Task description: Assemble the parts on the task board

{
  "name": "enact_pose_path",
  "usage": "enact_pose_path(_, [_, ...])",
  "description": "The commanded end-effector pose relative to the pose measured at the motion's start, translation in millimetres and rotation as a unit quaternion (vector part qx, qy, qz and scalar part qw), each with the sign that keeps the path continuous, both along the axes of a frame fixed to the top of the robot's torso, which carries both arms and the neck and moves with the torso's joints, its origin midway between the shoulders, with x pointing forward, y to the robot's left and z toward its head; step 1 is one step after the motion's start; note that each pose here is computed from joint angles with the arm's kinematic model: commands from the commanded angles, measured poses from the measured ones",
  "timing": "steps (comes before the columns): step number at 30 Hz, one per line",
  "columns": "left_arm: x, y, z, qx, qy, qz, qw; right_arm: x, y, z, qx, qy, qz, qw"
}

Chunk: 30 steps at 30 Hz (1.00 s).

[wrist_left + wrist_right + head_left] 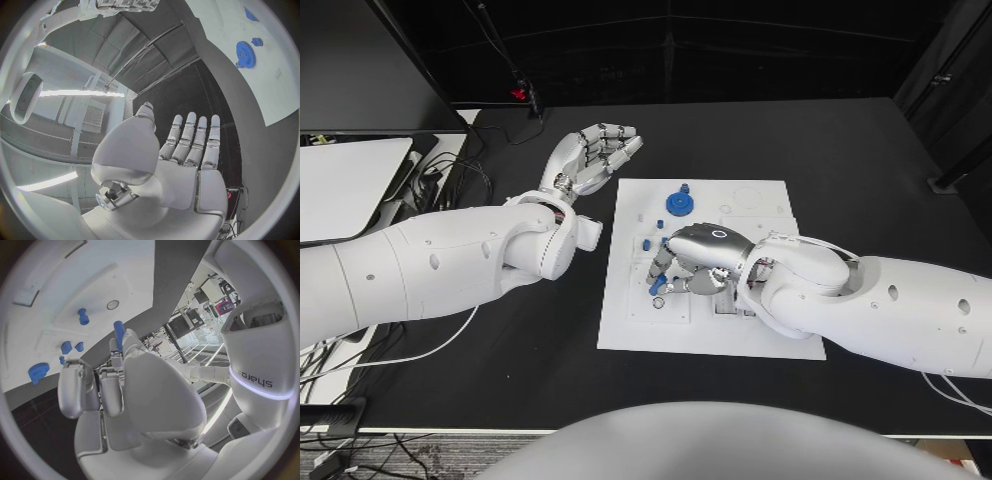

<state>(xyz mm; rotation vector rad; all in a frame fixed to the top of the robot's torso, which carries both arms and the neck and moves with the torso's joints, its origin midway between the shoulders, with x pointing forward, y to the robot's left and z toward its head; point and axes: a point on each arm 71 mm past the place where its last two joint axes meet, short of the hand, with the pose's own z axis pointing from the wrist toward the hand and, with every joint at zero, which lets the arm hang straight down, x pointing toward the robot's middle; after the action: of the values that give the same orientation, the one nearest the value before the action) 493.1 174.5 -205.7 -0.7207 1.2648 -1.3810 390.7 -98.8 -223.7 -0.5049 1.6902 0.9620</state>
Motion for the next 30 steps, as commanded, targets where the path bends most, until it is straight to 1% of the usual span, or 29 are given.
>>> enact_pose_path(1, [-1.7, -1.1, 5.9, -0.010, -0.034, -0.010, 0.999, -1.8, 4, -2.5, -0.030, -0.019, 0.018, 0.999])
enact_pose_path(13, [-1.5, -0.9, 5.9, -0.010, -0.034, -0.009, 0.999, -2.1, 9, -6.1, -0.045, -0.028, 0.028, 0.998])
enact_pose_path(23, [-1.4, -0.7, 5.8, -0.009, -0.034, -0.009, 0.999, -0.7, 8, -10.8, -0.072, -0.018, 0.027, 0.997])
enact_pose_path(30, [-1.5, -0.7, 5.8, -0.010, -0.033, -0.009, 0.999, 0.7, 10, -12.8, -0.079, -0.015, 0.028, 0.996])
